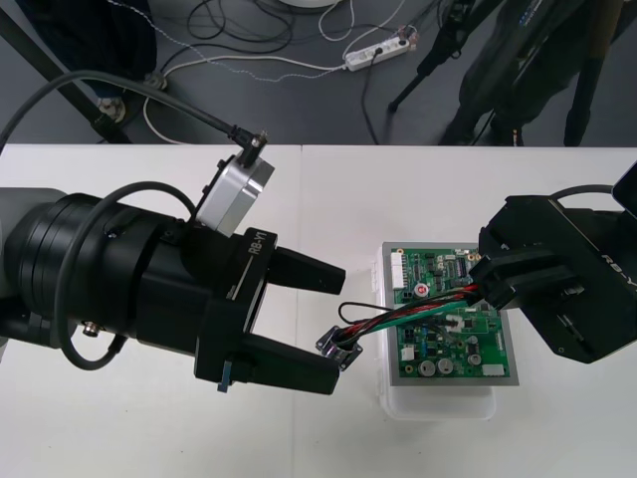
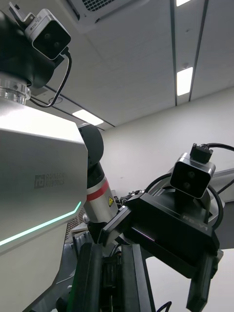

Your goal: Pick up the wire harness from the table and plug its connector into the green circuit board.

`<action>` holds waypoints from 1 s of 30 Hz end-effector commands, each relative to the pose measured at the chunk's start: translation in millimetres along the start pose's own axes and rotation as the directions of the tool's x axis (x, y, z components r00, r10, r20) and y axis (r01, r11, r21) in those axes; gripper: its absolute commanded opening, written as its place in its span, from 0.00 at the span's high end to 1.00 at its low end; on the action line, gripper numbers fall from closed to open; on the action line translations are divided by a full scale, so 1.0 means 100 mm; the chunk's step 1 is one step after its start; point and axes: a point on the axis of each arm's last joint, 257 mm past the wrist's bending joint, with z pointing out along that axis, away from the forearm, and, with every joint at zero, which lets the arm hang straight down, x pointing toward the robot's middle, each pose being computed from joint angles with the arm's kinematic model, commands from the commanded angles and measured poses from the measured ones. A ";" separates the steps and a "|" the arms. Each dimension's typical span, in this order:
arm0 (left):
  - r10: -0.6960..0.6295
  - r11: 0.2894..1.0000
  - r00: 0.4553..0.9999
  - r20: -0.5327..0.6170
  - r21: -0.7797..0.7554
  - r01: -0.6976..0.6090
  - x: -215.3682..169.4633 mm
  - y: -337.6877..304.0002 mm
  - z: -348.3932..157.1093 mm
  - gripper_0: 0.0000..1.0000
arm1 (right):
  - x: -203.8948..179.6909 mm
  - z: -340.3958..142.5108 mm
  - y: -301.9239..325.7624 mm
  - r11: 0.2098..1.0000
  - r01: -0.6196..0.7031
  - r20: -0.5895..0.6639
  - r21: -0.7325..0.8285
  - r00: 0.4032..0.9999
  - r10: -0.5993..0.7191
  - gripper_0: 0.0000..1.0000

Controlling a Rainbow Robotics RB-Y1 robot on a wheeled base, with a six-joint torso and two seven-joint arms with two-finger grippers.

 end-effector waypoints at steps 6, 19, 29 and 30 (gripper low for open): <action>0.092 0.985 0.992 0.092 -0.151 -0.078 -0.40 0.29 -0.26 0.00 | -0.10 -0.07 -0.01 1.000 -0.005 0.015 0.026 1.000 0.005 1.00; 0.125 0.967 0.977 0.175 -0.241 -0.081 -0.69 0.52 -0.67 0.00 | 0.02 -0.12 -0.09 0.998 0.013 -0.037 0.065 0.999 -0.011 1.00; 0.200 0.960 0.961 0.189 -0.235 -0.154 -0.69 0.63 -0.88 0.00 | 0.26 -0.06 -0.20 0.995 0.048 -0.116 0.093 0.993 -0.037 1.00; 0.208 0.958 0.960 0.188 -0.237 -0.162 -0.68 0.65 -0.88 0.00 | 0.29 -0.05 -0.21 0.994 0.054 -0.124 0.095 0.991 -0.042 1.00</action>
